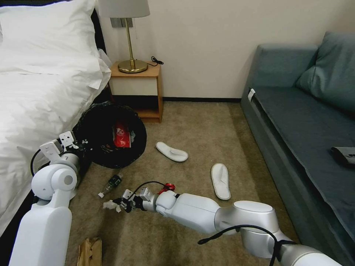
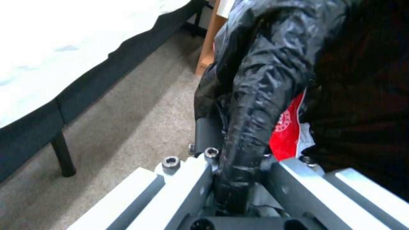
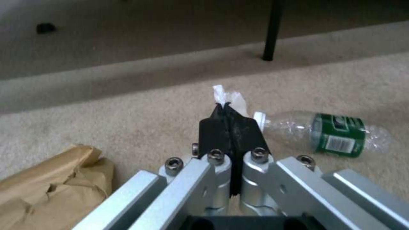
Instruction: Pick up the trash bin, then pick up the garbage on the floor and place it into the trash bin.
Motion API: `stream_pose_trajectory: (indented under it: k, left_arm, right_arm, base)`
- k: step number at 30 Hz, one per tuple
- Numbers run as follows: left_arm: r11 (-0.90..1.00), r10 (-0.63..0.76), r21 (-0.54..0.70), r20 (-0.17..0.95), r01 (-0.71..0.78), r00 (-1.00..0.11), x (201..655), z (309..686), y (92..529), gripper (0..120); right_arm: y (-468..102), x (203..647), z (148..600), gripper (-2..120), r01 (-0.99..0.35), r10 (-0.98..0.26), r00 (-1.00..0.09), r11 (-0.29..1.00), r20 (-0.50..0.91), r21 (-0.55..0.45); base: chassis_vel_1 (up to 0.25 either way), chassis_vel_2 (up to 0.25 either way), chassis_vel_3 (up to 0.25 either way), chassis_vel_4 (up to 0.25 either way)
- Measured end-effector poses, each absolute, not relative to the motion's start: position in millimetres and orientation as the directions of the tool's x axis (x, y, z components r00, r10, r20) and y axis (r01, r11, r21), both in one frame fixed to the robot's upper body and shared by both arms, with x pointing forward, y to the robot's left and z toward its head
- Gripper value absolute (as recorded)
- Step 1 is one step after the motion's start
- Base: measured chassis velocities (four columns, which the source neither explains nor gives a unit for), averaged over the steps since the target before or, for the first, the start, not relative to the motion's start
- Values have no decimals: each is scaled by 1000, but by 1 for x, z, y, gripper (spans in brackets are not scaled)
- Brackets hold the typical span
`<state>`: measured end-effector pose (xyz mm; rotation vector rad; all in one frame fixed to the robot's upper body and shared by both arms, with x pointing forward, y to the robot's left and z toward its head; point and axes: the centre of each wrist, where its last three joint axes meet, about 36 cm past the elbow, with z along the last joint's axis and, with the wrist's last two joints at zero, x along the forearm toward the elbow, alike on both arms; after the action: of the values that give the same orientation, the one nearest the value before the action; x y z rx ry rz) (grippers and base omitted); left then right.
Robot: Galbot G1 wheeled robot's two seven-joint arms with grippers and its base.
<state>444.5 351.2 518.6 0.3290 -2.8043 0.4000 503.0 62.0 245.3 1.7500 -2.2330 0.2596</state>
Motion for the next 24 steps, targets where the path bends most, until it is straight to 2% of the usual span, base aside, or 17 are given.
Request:
stream_pose_trajectory:
  k: [3,10,24]
  left_arm:
    - [935,-184,-235,317,-264,-931,445,518,353,0]
    - [937,-178,-231,332,-263,-926,447,513,351,0]
    - [937,-183,-223,342,-269,-922,450,509,353,0]
  right_arm:
    - [58,496,244,0,-962,-917,-240,269,319,47]
    - [20,483,228,0,-912,-880,-363,403,305,78]
    - [-13,483,224,0,-855,-836,-468,511,287,94]
  base:
    - [0,0,0,0]
    - [0,0,0,0]
    - [0,0,0,0]
